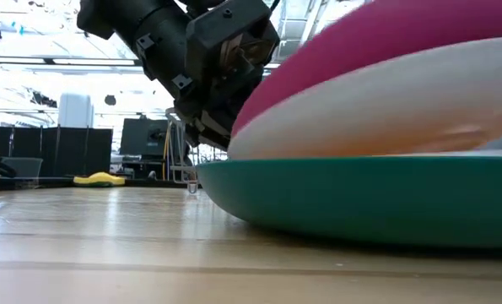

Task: Sort dishes
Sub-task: Put the pink plate into the dish rack

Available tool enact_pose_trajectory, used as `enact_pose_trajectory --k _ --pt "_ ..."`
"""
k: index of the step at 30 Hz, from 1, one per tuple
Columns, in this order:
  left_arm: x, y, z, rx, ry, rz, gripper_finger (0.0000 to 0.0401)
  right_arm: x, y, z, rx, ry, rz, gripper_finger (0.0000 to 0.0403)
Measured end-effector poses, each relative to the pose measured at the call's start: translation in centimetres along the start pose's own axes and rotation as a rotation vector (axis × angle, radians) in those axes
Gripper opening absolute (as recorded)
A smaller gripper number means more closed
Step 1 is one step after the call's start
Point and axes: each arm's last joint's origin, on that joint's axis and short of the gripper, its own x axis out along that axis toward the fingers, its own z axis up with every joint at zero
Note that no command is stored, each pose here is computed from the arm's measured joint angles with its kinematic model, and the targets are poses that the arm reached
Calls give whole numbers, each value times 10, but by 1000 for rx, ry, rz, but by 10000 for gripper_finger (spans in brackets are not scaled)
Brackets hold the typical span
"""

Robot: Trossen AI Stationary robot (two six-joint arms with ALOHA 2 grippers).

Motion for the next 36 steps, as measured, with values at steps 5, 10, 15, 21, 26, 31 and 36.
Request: enact_pose_trajectory --k 5,10,15,21,26,31,36 --pt "0 0 0 -6 4 -4 68 -8 -3 -3 -12 10 -12 221" --pt "0 0 0 -18 1 -4 68 -3 -4 -1 -13 -40 -31 221" --pt "0 -1 -1 -19 1 -2 68 -3 -1 2 -18 -81 -3 221" --pt "0 -1 -1 -19 0 -2 68 -3 7 2 -28 -95 69 221" --pt "0 -2 -1 -18 0 -4 68 -4 10 2 -22 -103 99 221" --pt "0 -2 -1 -17 -3 -6 68 -6 10 -5 -59 -48 113 221" --pt "0 -2 -1 -15 -2 -6 68 -10 11 -13 -67 -53 131 221"
